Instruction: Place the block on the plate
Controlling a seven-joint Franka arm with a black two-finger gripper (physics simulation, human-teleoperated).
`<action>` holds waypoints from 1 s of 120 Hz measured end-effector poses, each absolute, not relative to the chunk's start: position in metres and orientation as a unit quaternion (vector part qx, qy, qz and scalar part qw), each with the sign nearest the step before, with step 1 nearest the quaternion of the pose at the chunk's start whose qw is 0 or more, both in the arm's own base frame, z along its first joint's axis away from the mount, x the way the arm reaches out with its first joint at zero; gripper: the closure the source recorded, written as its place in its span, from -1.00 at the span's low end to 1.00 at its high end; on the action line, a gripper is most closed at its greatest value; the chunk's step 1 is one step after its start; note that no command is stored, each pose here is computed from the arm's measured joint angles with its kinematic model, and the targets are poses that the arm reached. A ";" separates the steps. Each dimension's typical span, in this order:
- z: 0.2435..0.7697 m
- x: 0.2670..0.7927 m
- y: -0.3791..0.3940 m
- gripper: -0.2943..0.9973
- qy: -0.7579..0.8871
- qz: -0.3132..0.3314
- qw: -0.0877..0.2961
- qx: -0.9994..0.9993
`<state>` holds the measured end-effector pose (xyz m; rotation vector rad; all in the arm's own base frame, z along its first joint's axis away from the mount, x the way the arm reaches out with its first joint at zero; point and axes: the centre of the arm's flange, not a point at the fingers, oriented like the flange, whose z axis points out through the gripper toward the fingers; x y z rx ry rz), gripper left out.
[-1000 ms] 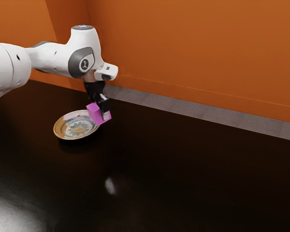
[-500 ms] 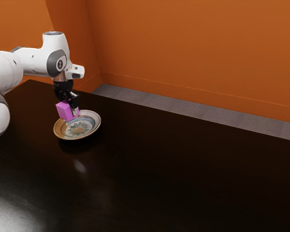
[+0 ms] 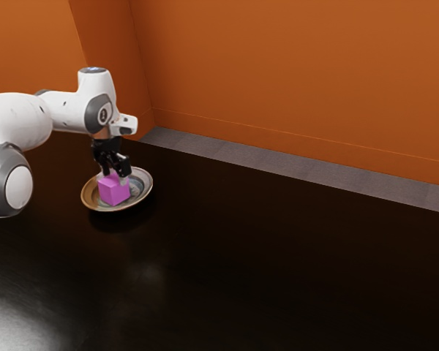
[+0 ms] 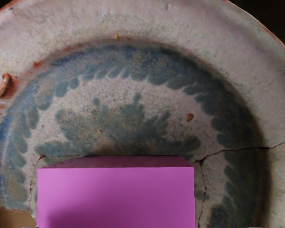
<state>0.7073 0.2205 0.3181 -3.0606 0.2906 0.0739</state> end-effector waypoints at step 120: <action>0.576 0.590 0.077 -0.54 0.141 -0.034 0.024 -0.989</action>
